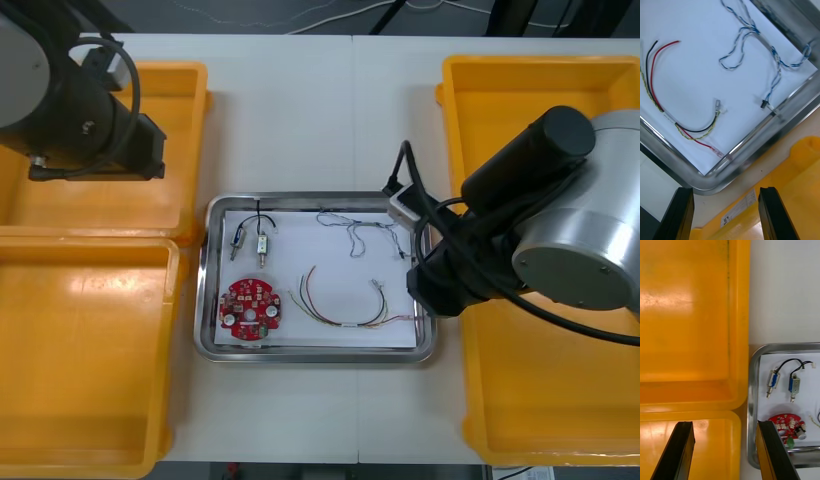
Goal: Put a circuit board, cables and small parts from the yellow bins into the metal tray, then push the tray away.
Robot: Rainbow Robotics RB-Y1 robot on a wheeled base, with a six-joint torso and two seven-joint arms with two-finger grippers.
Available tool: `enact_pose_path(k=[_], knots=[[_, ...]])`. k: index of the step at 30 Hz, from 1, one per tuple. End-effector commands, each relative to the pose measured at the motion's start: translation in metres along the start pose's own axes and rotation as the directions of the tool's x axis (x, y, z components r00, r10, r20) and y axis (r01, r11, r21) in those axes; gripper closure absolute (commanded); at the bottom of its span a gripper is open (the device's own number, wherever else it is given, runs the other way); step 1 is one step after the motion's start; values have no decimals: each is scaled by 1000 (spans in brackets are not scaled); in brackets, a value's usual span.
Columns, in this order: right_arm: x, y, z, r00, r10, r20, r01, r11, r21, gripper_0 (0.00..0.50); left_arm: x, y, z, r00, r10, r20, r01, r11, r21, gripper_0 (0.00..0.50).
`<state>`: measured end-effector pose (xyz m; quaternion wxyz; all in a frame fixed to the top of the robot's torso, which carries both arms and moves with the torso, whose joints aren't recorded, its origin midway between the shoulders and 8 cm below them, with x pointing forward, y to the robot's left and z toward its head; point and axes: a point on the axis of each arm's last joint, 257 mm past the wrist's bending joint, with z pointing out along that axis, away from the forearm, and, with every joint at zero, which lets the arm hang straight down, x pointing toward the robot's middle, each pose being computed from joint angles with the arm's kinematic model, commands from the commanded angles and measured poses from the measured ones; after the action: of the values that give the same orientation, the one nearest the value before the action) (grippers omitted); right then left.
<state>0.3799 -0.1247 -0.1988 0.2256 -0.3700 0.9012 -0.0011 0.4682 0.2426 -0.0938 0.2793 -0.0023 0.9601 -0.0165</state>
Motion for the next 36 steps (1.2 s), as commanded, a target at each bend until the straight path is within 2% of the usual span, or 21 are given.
enact_pose_path(k=[1,6,10,16,21,27,30,36], knots=[[-23,28,-3,978,-207,38,206,978,24,0,-2,47,-18,992,125,27,-125,992,-23,18],[-28,53,6,944,-326,39,326,945,24,0,6,77,-20,987,162,14,-161,985,-55,18],[-30,74,16,907,-421,18,421,907,11,0,14,98,-20,984,180,-4,-180,981,-78,18],[-38,96,32,817,-577,-18,577,817,7,0,25,118,-20,988,154,-19,-155,983,-95,19],[-43,111,48,728,-683,-55,685,728,22,0,33,132,-20,991,131,-30,-133,985,-110,19],[-43,123,62,628,-773,-96,778,627,38,0,36,140,-22,992,126,-20,-128,982,-136,19],[-39,128,67,602,-791,-105,798,602,39,0,35,142,-23,992,128,-16,-129,981,-148,18],[-28,138,74,578,-809,-108,814,580,19,0,41,144,-21,992,122,-27,-124,981,-148,19]])
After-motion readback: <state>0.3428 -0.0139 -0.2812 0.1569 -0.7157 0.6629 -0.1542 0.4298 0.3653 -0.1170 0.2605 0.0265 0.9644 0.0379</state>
